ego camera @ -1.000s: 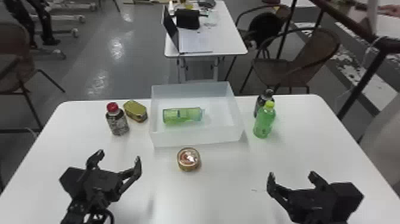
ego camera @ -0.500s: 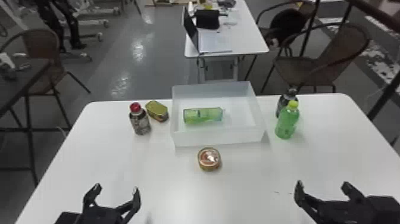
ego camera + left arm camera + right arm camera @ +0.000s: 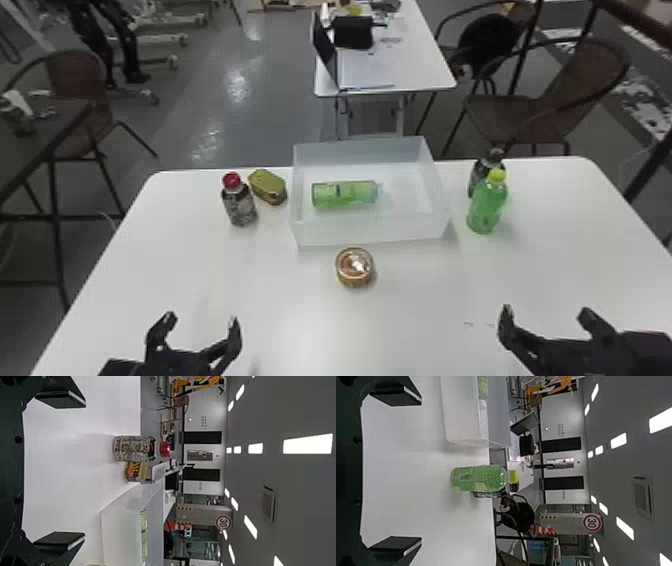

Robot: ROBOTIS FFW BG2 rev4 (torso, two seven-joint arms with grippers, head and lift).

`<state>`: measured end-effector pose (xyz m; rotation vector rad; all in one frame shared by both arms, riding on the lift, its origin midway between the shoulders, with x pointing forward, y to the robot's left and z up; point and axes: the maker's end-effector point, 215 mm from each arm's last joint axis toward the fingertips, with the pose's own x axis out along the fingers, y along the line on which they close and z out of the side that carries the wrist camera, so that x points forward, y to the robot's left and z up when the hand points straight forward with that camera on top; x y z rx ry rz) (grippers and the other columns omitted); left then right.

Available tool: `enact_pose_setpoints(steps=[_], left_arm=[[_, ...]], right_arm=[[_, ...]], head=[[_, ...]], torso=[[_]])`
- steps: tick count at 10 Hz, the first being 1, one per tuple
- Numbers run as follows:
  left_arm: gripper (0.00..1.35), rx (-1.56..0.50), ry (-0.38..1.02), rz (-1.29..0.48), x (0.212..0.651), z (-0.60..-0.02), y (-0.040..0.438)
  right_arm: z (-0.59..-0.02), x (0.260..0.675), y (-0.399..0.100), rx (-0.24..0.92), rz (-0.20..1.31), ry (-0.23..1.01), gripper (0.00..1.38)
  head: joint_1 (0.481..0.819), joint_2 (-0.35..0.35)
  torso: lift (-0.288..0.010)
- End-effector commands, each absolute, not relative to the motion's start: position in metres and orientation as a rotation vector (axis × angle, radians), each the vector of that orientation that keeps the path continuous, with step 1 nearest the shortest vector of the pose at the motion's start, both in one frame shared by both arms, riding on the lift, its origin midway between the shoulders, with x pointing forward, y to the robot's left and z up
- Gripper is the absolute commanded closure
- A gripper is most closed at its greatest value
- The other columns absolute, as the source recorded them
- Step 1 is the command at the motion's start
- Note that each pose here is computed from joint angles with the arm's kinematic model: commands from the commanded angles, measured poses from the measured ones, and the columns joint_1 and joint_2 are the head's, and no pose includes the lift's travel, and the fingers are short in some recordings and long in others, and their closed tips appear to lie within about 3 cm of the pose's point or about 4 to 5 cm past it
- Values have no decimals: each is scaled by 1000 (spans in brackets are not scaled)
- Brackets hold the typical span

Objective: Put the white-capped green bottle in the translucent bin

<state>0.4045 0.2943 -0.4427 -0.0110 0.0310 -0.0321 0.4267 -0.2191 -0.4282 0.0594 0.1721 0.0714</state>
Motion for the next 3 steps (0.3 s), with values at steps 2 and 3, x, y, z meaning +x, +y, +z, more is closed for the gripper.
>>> enact_pose_setpoints(steps=[2,3], left_arm=[[130,-23,27,-28,406,-443,293],[130,-29,20,-25,406,-442,293]], right_arm=[[-429,428,-216,62,75,173,65],[-428,428,-215,63,78,171,67]], head=[[695,105],[695,106]], torso=[[-72],[-72]])
